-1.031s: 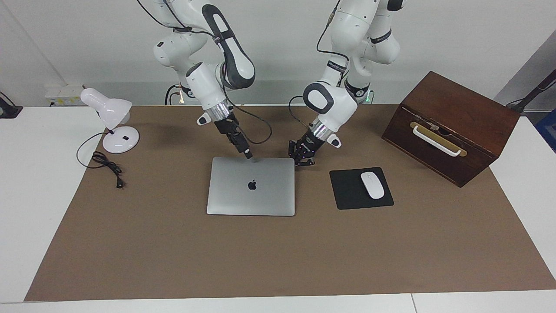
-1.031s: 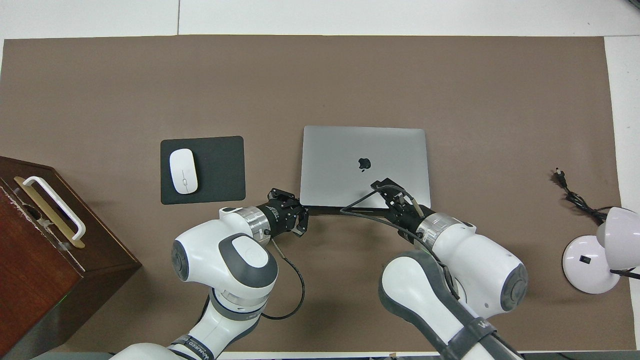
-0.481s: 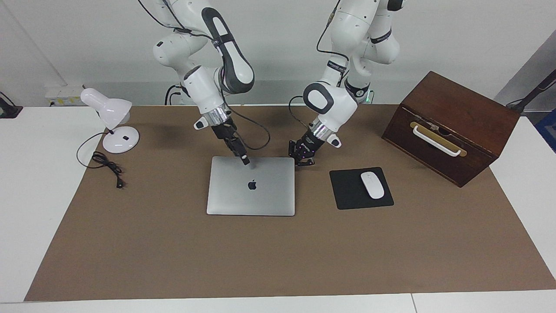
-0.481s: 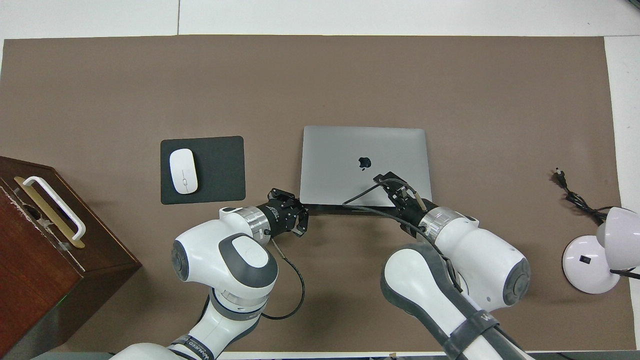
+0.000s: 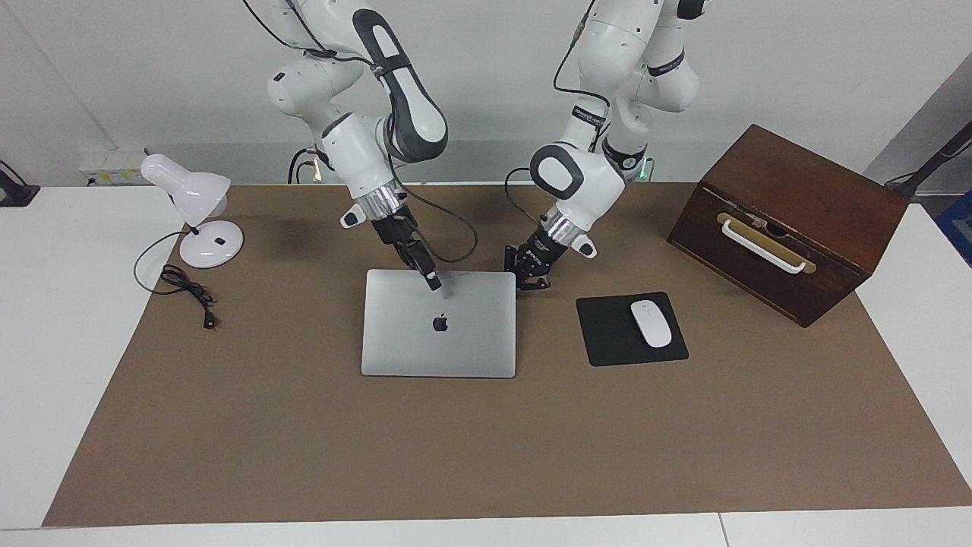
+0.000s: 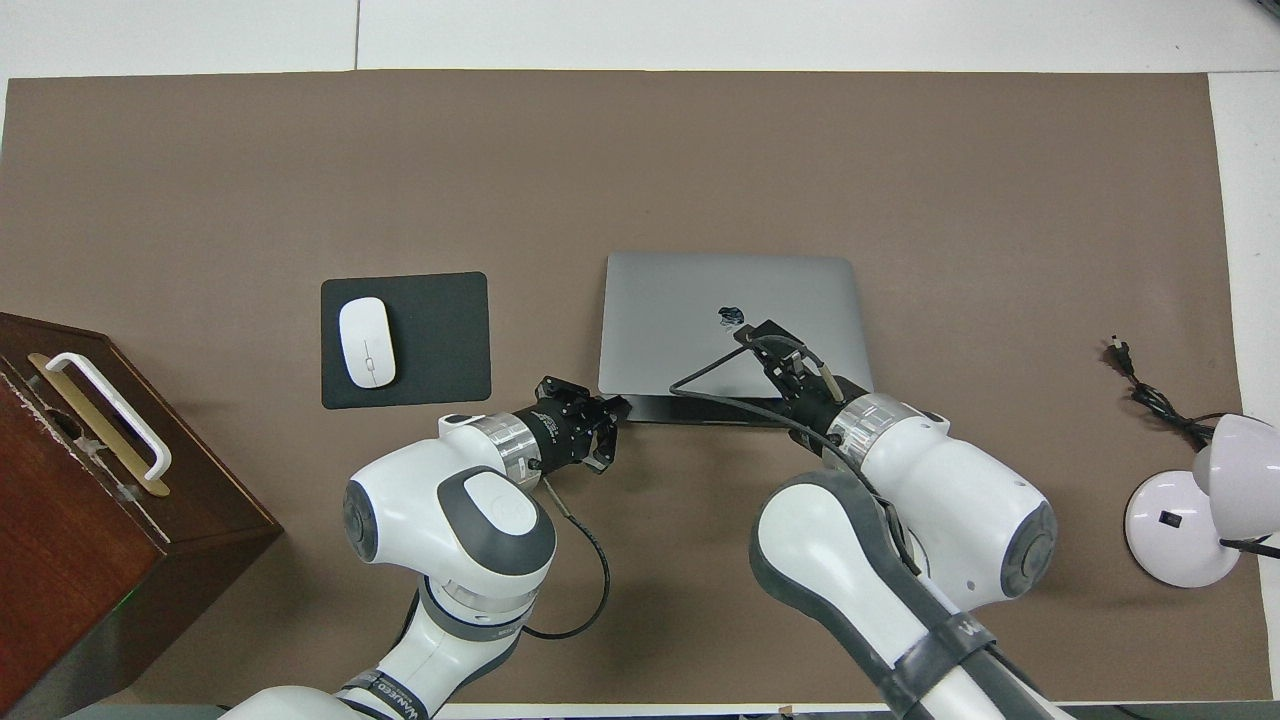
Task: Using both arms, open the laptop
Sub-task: 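Lift the laptop lid upward with the right gripper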
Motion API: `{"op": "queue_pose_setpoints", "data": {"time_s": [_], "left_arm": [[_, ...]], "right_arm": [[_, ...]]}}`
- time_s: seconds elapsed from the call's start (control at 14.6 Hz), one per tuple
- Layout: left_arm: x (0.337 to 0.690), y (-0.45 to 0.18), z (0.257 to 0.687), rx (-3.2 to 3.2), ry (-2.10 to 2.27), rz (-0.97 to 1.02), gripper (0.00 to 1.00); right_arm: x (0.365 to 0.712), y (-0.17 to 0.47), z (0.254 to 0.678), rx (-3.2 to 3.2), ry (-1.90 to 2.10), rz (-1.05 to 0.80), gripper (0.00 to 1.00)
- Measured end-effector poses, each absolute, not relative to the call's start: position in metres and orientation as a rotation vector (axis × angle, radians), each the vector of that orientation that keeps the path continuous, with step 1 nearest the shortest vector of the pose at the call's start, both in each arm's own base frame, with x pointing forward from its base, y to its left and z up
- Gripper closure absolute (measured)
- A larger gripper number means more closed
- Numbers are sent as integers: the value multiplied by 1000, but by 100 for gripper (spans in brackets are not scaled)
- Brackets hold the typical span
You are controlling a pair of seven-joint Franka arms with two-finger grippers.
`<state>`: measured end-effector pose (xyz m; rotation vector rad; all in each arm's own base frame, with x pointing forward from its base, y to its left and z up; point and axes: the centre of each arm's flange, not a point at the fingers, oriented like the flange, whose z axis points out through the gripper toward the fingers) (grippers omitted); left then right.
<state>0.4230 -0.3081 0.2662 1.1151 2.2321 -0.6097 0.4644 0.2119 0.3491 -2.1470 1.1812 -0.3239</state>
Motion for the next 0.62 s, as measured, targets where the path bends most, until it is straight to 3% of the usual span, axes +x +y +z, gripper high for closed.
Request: {"op": "queue_pose_setpoints", "data": {"time_s": [0.62], "left_arm": [[423,-308,266,1115,2232,-609,99]], "right_arm": [[504,234,388,-2071,1131,-397,0]]}}
